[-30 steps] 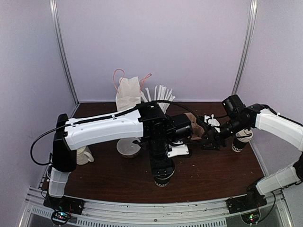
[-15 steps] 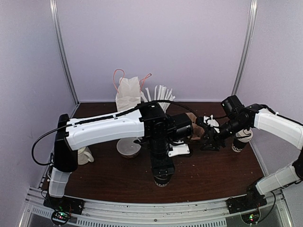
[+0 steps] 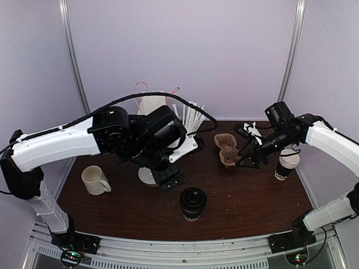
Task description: Pack the takeout coffee
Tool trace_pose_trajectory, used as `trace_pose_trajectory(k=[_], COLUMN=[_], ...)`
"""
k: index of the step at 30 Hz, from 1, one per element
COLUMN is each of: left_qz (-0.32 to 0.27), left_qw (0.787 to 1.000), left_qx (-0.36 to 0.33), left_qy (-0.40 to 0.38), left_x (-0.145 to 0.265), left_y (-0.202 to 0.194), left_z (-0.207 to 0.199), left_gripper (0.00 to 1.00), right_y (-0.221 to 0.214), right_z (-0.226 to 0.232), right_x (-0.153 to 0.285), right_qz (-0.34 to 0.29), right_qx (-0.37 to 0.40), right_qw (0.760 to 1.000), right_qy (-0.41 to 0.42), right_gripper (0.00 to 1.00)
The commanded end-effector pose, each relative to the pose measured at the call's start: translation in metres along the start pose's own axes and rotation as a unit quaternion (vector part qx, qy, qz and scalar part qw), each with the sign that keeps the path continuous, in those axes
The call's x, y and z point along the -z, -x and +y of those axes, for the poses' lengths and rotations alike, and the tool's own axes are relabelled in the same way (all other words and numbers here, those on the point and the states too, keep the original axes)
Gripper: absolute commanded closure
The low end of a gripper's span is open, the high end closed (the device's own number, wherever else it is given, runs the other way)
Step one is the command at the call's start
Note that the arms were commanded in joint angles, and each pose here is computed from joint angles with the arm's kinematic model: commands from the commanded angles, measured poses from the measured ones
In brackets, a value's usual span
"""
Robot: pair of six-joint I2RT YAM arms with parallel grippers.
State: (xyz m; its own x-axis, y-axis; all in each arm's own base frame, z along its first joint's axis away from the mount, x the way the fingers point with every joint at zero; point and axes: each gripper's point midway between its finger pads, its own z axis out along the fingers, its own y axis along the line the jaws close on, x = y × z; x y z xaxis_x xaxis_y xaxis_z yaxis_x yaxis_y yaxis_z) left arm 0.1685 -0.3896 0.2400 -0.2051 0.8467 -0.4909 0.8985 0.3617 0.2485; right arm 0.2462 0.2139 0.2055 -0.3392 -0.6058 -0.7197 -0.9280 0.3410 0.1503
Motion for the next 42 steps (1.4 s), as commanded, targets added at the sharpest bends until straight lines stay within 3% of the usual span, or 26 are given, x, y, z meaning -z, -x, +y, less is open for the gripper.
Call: trace_pose_trajectory(k=[1, 9, 13, 18, 27, 42], left_qz=[-0.102, -0.127, -0.133, -0.116, -0.084, -0.073], left_qw=[0.980, 0.931, 0.896, 0.880, 0.871, 0.872], left_qx=[0.161, 0.338, 0.410, 0.437, 0.462, 0.459], left_qy=[0.055, -0.053, -0.109, -0.148, -0.142, -0.151], left_x=[-0.002, -0.042, -0.053, -0.064, -0.077, -0.087], left_y=[0.017, -0.010, -0.022, -0.031, -0.051, -0.055], left_z=[0.028, -0.004, -0.009, -0.022, -0.026, -0.032], left_gripper=[0.06, 0.09, 0.21, 0.35, 0.46, 0.46], right_y=[0.018, 0.000, -0.004, -0.009, -0.006, -0.009], right_z=[0.024, 0.061, 0.075, 0.085, 0.096, 0.097], right_x=[0.008, -0.044, -0.062, -0.079, -0.091, -0.110], right_qz=[-0.029, 0.041, 0.061, 0.083, 0.103, 0.125], right_qx=[-0.088, -0.138, -0.171, -0.185, -0.194, -0.205], right_qw=[0.994, 0.977, 0.958, 0.944, 0.925, 0.918], right_qy=[0.059, 0.156, 0.223, 0.261, 0.310, 0.315], right_gripper=[0.37, 0.37, 0.40, 0.50, 0.55, 0.55])
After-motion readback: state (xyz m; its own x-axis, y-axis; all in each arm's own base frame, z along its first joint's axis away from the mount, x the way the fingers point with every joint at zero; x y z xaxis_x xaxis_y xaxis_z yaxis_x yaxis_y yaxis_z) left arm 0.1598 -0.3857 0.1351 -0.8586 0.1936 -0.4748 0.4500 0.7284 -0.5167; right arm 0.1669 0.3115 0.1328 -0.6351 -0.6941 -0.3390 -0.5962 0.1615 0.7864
